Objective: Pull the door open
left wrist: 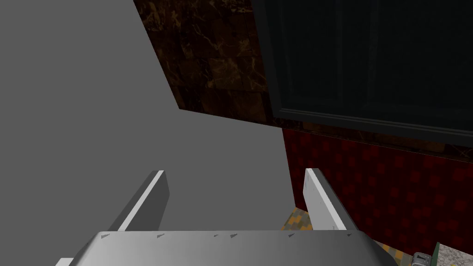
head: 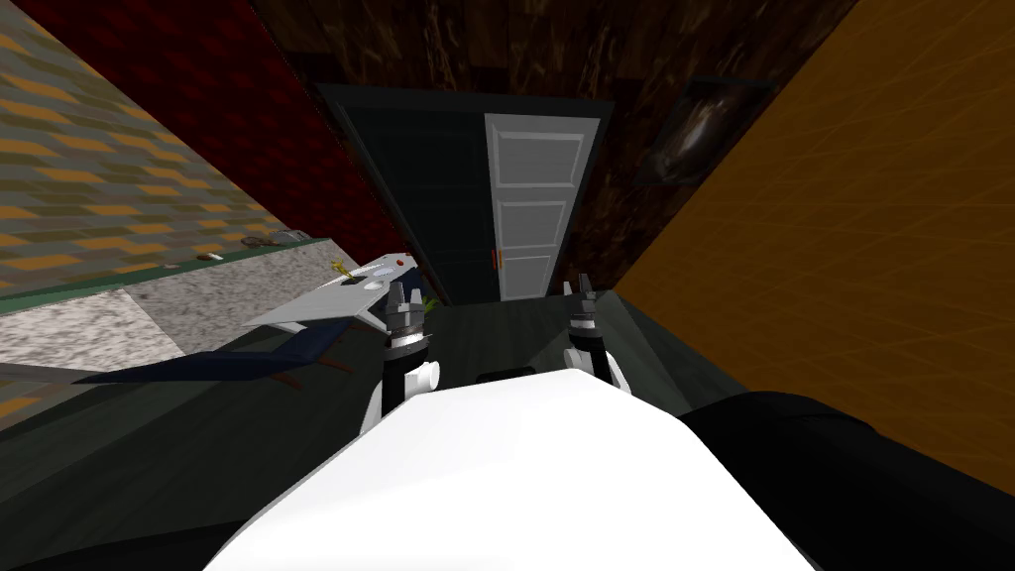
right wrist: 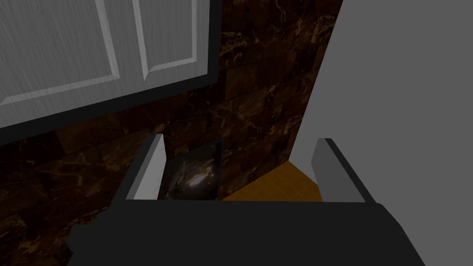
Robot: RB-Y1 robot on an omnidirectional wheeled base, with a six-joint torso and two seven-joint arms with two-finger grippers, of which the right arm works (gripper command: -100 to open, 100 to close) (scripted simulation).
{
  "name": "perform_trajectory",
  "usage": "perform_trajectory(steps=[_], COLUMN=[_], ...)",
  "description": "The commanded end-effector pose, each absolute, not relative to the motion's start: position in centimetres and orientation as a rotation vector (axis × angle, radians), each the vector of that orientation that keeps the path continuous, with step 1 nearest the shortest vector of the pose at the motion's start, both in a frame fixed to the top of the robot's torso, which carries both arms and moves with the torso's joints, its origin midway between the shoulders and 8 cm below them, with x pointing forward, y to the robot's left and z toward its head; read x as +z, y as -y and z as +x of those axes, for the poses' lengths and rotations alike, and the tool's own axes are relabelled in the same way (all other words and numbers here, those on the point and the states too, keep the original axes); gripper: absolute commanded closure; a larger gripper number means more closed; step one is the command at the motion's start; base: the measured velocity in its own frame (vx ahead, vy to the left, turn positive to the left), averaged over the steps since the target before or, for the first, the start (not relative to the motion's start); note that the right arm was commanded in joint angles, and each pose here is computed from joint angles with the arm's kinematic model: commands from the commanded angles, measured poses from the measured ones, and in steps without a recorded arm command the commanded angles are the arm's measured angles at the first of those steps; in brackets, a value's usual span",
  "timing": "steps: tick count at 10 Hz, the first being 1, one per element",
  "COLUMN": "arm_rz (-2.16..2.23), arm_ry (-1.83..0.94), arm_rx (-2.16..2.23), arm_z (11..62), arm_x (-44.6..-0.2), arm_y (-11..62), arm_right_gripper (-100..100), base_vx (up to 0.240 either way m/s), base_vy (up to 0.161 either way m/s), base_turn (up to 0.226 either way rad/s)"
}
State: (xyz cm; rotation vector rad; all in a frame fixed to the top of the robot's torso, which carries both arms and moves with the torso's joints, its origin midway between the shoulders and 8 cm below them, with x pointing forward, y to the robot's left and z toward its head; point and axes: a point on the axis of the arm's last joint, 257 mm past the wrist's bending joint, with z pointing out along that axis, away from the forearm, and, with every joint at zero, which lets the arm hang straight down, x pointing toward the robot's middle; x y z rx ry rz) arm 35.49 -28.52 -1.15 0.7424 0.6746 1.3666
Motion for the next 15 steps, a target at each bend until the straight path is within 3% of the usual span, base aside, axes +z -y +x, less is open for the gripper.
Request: perform_trajectory(steps=[1, 7, 15], arm_rz=[0.771, 0.907, 1.087], arm_ry=[-0.672, -0.649, -0.594], arm_rx=[1.401, 1.542, 1.694], arm_z=[35.9, 37.5, 39.1], arm_x=[-2.0, -6.0, -11.1], arm_y=[28.6, 28.9, 29.5], arm_right_gripper=[-100, -100, -100], base_vx=[0.115, 0.188, 0.109], base_vy=[0.033, 0.018, 0.016], base_turn=[0.049, 0.057, 0.05])
